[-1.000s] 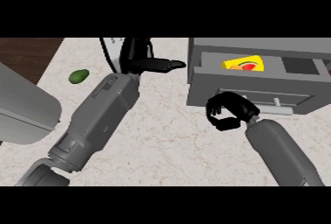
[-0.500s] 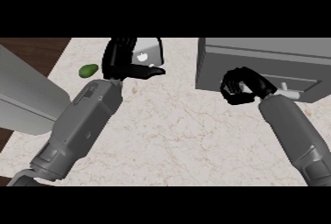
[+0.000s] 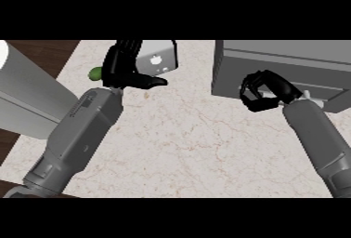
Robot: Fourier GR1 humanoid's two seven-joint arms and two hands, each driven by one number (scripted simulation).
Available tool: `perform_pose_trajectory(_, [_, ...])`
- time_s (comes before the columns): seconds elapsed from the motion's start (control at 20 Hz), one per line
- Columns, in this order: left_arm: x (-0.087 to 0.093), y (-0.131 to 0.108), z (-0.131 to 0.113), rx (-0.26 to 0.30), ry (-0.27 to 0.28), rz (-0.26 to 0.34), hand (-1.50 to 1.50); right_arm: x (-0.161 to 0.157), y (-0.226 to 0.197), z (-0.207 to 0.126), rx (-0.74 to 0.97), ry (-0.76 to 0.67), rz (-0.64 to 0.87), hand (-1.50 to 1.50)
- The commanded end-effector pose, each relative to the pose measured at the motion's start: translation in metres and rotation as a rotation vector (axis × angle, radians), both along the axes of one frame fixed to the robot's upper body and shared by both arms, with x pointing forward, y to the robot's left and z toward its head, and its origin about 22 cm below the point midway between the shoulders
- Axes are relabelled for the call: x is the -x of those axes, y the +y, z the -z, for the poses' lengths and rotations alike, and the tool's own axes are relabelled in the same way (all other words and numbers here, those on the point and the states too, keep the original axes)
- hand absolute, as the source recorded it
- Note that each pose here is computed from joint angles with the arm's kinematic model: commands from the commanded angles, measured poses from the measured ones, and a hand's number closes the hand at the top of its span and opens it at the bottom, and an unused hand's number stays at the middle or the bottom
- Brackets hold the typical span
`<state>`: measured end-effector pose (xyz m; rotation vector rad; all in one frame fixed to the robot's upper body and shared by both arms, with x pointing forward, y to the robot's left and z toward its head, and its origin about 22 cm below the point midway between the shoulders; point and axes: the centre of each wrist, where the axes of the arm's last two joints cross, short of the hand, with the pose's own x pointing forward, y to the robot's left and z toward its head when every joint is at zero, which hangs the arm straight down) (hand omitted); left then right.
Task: Pick up the cup, place it into the drawer and close the drawer
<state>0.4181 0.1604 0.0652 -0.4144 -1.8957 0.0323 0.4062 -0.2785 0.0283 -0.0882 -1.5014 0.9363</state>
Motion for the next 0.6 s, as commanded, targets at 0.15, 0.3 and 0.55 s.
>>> perform_pose_trajectory(0.15, [0.004, 0.001, 0.002, 0.014, -0.003, 0.030, -1.50, -0.033, -0.033, -0.094, 0.031, -0.178, 0.172, 1.50])
perform_pose_trajectory(0.3, [0.005, 0.003, 0.003, 0.010, 0.000, 0.053, -1.50, -0.031, -0.033, -0.094, -0.008, -0.177, 0.171, 1.50])
perform_pose_trajectory(0.55, [0.007, 0.005, 0.005, 0.018, -0.003, 0.053, -1.50, -0.028, -0.047, -0.104, -0.016, -0.167, 0.160, 1.50])
